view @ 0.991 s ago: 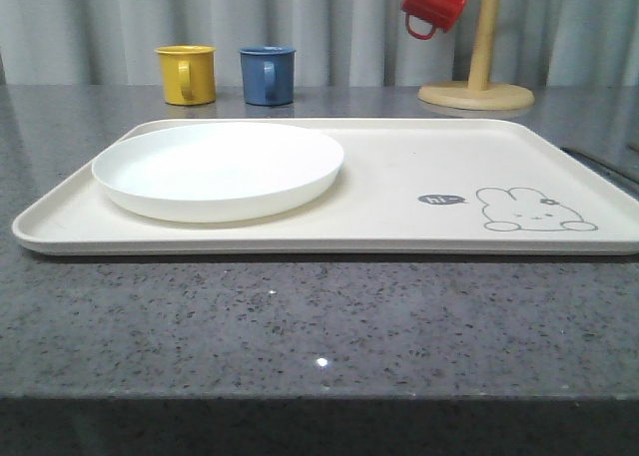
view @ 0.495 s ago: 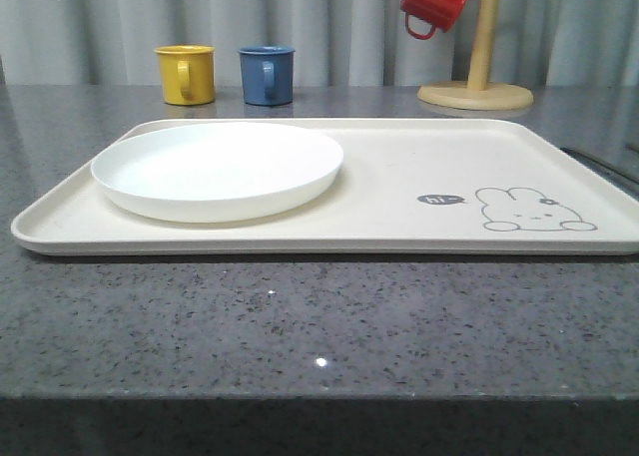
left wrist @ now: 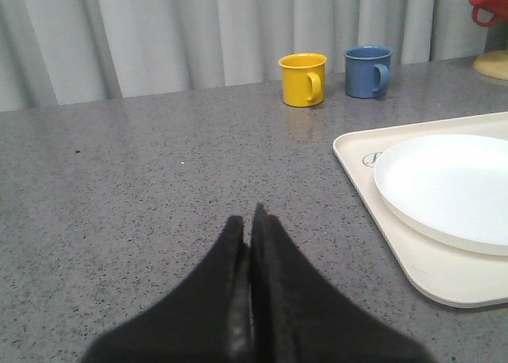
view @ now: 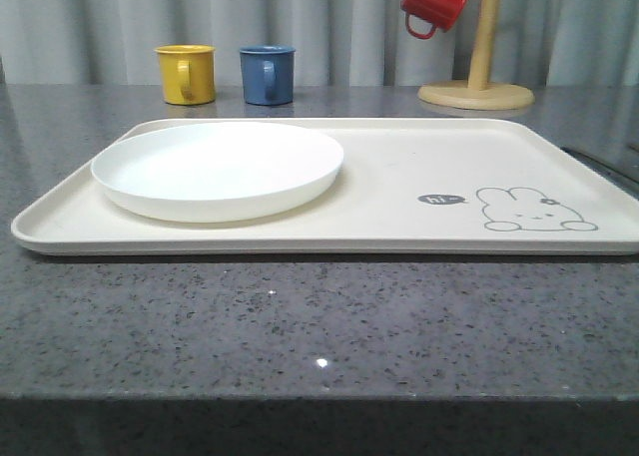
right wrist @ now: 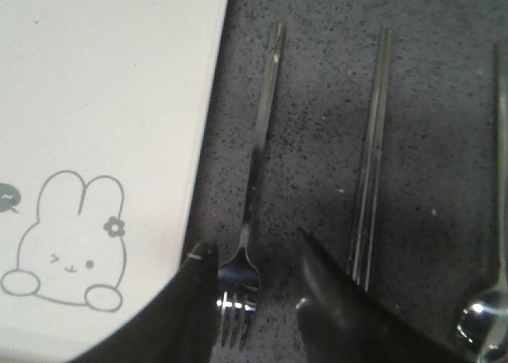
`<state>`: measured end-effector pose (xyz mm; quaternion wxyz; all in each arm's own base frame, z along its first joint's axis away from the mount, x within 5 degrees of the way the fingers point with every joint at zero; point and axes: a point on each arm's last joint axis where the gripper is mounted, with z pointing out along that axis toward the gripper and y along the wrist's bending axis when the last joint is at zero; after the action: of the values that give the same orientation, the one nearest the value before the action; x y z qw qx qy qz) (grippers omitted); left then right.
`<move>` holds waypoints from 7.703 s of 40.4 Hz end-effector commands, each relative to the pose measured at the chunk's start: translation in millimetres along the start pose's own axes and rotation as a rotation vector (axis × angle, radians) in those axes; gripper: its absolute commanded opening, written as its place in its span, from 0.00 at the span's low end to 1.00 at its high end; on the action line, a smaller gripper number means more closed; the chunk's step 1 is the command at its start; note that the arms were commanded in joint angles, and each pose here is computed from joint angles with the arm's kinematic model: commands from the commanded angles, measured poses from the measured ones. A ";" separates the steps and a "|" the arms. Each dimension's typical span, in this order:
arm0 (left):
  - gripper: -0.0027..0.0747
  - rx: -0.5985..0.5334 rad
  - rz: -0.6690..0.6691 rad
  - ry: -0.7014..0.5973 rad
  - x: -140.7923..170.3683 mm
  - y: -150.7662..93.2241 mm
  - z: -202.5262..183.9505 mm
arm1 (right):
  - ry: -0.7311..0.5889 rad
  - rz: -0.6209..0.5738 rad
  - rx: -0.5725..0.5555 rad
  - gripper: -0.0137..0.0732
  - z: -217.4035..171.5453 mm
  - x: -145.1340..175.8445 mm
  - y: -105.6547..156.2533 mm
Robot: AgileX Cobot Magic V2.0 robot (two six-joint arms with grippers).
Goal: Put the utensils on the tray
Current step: 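Move the right gripper down over the steel fork, then grasp the fork with the right gripper and carry it over the tray, then lower the fork onto the tray beside the plate and release, then move the right gripper down over the steel chopsticks, then carry the chopsticks with the right gripper and set them beside the fork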
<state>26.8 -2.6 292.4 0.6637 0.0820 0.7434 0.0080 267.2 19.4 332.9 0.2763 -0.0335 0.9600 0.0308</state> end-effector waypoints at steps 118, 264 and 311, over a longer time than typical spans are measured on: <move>0.01 -0.007 -0.016 -0.097 -14.6 1.4 -1.9 | 0.132 0.229 -0.190 0.18 87.6 -51.0 143.3; 0.01 -0.007 -0.016 -0.097 -14.6 1.4 -1.9 | 0.247 0.159 -0.100 0.13 79.1 -53.1 95.5; 0.01 -0.007 -0.016 -0.097 -14.6 1.4 -1.9 | 0.259 0.138 0.089 0.56 14.6 -63.4 -32.0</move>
<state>26.8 -2.6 292.4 0.6637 0.0820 0.7434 0.0080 349.6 22.2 328.5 0.1578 0.0323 0.9866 0.0248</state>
